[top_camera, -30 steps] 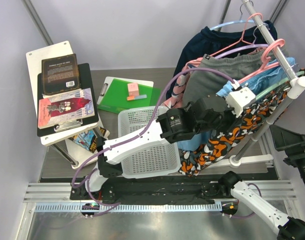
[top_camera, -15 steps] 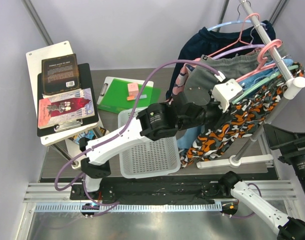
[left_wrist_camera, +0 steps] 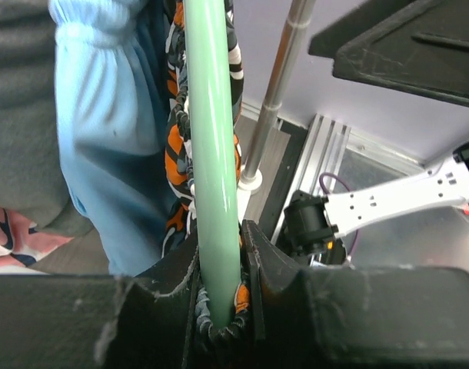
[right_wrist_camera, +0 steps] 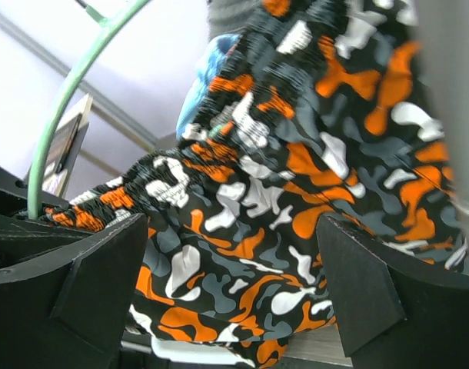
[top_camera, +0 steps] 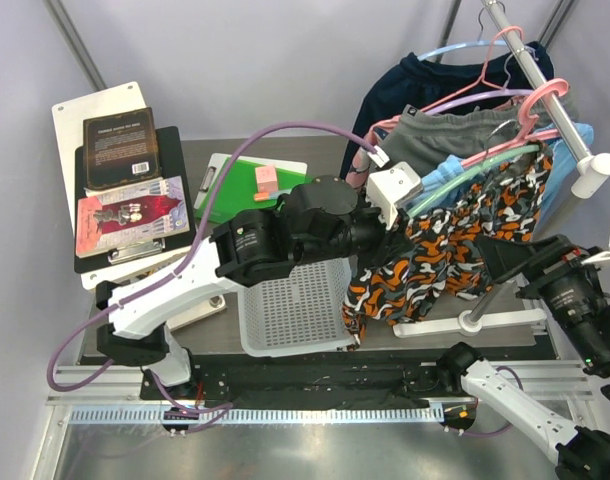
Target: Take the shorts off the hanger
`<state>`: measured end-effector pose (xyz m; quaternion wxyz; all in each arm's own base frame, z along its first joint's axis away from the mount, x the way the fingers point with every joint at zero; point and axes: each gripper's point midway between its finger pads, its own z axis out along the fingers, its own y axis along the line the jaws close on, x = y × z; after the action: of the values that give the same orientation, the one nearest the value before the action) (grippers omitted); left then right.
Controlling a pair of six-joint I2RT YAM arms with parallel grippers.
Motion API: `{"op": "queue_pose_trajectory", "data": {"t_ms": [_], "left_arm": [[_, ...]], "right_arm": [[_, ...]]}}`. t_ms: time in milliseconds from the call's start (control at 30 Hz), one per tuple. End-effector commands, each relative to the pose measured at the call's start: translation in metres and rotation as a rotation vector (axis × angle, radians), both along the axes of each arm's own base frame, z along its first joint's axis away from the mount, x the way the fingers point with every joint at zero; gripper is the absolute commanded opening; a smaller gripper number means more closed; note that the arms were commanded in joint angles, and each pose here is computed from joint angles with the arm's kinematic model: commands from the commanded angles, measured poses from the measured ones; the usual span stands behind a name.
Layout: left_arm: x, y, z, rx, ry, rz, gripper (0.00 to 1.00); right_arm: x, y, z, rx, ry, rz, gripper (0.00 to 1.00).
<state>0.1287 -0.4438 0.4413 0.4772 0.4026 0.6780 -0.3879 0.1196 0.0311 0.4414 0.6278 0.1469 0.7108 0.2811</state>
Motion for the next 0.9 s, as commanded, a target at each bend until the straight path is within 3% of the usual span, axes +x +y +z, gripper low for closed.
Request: {"op": "queue_pose_trajectory", "data": {"t_ms": [0,200,333,600,700,767,867], "left_arm": [[-0.014,0.013,0.033,-0.12,-0.029,-0.073,0.0],[-0.016,0.023,0.019,-0.096,0.022,-0.066,0.0],[-0.018,0.03,0.022,-0.106,0.053,-0.075,0.0],[-0.019,0.047,-0.011,0.02,0.096,-0.085,0.0],[-0.019,0.053,-0.017,0.04,0.12,-0.108,0.0],[-0.022,0.055,-0.02,0.055,0.126,-0.12,0.0],[-0.03,0.06,-0.025,0.088,0.147,-0.153,0.0]], "right_arm": [[0.008,0.028,0.016,-0.059,-0.091,0.128,0.98],[0.007,0.053,0.033,-0.042,-0.174,0.252,0.98],[0.016,0.053,0.043,-0.001,-0.168,0.217,0.98],[0.038,0.049,0.049,-0.054,-0.142,0.137,0.92],[0.045,0.047,0.053,-0.107,-0.15,0.114,0.85],[0.049,0.048,0.054,-0.141,-0.15,0.11,0.74],[0.059,0.05,0.05,-0.18,-0.129,0.097,0.7]]}}
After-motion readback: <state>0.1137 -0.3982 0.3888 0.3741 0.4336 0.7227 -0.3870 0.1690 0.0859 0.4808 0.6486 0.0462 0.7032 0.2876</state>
